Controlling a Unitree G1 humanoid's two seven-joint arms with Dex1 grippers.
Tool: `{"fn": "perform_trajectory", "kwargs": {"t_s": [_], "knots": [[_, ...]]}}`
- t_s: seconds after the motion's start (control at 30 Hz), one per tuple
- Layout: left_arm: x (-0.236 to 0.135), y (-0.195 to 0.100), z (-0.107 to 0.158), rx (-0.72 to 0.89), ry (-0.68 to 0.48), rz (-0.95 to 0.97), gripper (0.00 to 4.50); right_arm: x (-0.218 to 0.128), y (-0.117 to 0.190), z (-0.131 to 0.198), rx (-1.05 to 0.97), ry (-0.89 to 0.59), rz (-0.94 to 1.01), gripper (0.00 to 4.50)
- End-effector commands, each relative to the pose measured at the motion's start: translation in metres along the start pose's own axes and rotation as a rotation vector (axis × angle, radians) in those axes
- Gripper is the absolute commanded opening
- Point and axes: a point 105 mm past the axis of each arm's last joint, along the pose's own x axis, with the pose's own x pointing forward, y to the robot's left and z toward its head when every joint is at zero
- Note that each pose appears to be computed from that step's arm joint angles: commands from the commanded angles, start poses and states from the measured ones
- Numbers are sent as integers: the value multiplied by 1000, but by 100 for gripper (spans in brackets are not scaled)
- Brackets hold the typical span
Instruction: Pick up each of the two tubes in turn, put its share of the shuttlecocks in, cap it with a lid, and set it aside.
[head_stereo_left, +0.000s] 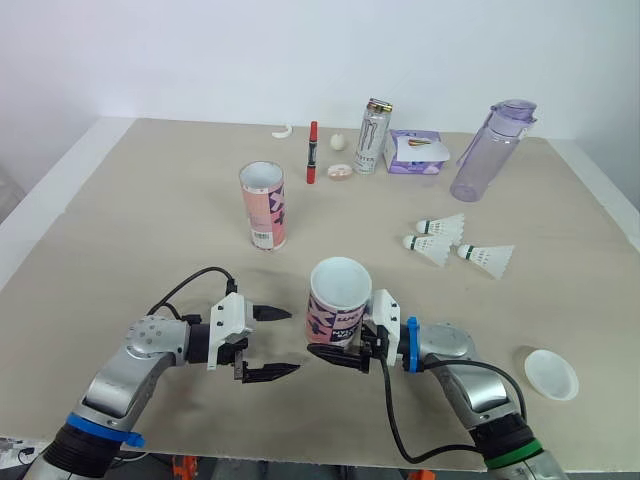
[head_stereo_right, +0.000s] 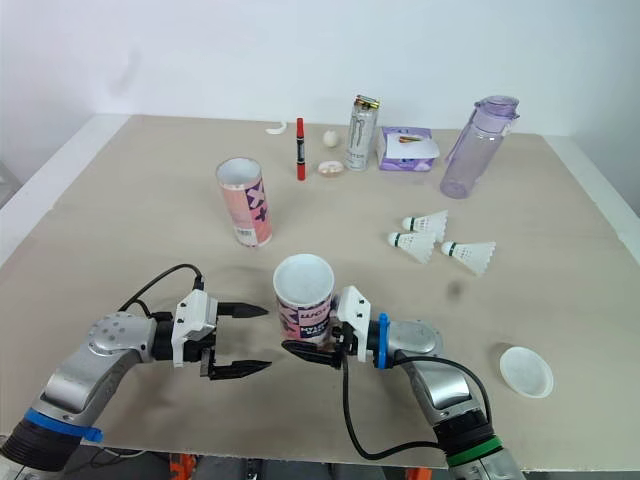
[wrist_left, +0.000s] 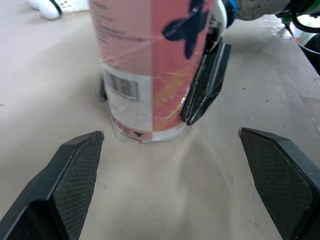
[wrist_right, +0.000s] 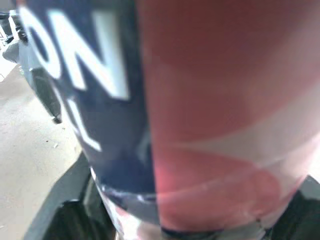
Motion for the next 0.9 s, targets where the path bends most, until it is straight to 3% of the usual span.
{"fn": "perform_trajectory", "kwargs": {"t_s": [0.03, 0.33, 0.53, 0.67, 0.9], "knots": [[-1, 5, 16, 56, -56, 22, 450, -3, 0, 10, -29, -28, -2, 325], [11, 5, 27, 66, -185, 46, 450, -32, -9, 33, -65, -59, -131, 325], [23, -8, 33, 73, -236, -37, 450, -130, -48, 64, -3, -124, -619, 325], [31, -11, 35, 91, -255, -61, 450, -237, -62, 49, 47, -87, -1090, 325], [32, -16, 34, 104, -248, -70, 450, -335, -52, 25, 92, -69, -1525, 325]]}}
